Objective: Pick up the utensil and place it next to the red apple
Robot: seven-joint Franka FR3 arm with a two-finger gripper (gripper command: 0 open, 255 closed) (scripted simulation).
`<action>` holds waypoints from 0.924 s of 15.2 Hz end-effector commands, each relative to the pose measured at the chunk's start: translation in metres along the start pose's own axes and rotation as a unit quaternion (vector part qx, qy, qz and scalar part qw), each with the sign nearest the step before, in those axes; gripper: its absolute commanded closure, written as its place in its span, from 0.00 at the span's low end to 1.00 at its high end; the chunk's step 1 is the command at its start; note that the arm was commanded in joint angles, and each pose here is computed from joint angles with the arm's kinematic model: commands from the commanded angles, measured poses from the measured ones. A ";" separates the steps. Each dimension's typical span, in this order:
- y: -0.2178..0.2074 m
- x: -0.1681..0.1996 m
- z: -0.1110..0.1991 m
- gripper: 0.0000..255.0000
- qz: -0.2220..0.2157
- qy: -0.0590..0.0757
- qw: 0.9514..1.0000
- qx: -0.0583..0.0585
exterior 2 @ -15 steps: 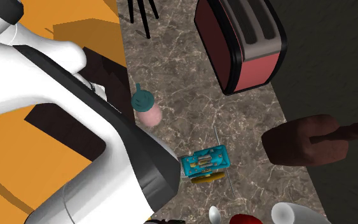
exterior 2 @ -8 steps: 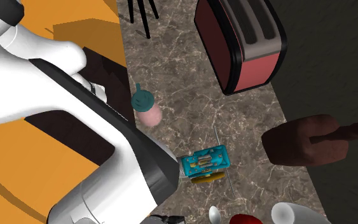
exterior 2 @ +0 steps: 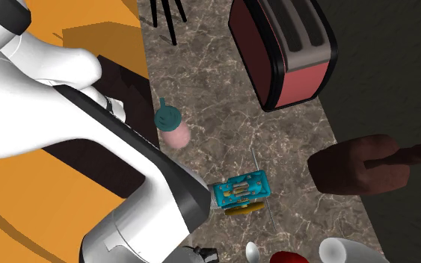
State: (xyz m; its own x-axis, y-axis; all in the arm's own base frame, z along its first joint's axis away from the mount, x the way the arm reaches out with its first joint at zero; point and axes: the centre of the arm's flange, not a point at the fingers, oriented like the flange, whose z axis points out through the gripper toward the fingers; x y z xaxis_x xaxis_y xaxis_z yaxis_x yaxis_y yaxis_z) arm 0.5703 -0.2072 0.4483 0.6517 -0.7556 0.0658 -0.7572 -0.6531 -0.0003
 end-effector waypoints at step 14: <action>0.000 -0.005 0.079 1.00 0.000 0.000 1.000 0.000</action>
State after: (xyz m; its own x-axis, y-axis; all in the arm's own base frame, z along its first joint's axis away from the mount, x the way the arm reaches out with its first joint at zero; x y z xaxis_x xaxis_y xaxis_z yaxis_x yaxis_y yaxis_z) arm 0.5704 -0.2079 0.3735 0.6517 -0.7556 0.0657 -0.7573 -0.6531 -0.0002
